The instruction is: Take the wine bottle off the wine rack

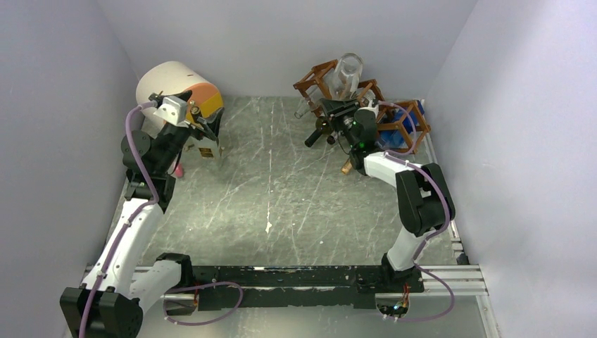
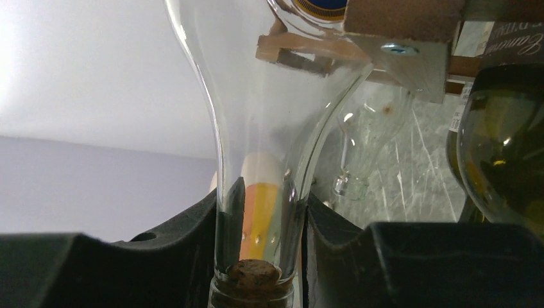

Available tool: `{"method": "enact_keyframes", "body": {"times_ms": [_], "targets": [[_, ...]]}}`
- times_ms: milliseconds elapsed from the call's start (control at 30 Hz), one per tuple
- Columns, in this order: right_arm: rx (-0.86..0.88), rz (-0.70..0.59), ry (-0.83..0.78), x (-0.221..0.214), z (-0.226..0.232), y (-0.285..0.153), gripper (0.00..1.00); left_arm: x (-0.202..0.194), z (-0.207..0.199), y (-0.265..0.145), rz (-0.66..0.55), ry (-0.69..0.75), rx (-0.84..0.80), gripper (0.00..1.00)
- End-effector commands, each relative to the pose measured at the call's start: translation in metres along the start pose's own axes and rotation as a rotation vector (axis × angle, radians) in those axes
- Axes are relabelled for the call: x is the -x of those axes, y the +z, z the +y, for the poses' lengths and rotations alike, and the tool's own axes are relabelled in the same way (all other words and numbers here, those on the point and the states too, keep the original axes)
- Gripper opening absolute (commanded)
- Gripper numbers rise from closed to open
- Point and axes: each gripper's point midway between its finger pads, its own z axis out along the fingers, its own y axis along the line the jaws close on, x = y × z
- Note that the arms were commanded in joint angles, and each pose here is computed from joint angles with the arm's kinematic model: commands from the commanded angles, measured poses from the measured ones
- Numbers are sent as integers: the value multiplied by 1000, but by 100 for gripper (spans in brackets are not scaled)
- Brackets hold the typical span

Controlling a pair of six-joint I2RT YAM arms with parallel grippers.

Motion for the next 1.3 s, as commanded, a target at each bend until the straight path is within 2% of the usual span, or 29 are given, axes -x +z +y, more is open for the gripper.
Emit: {"method": "enact_keyframes", "body": {"times_ms": [0, 400, 1267], "targets": [[318, -44, -5, 22, 100, -22, 0, 12, -2, -1, -45, 35, 5, 99], [375, -61, 20, 38, 123, -35, 0, 8, -11, 1, -36, 36, -20, 99], [475, -49, 67, 44, 148, -63, 0, 0, -35, 7, -13, 65, -70, 100]]}}
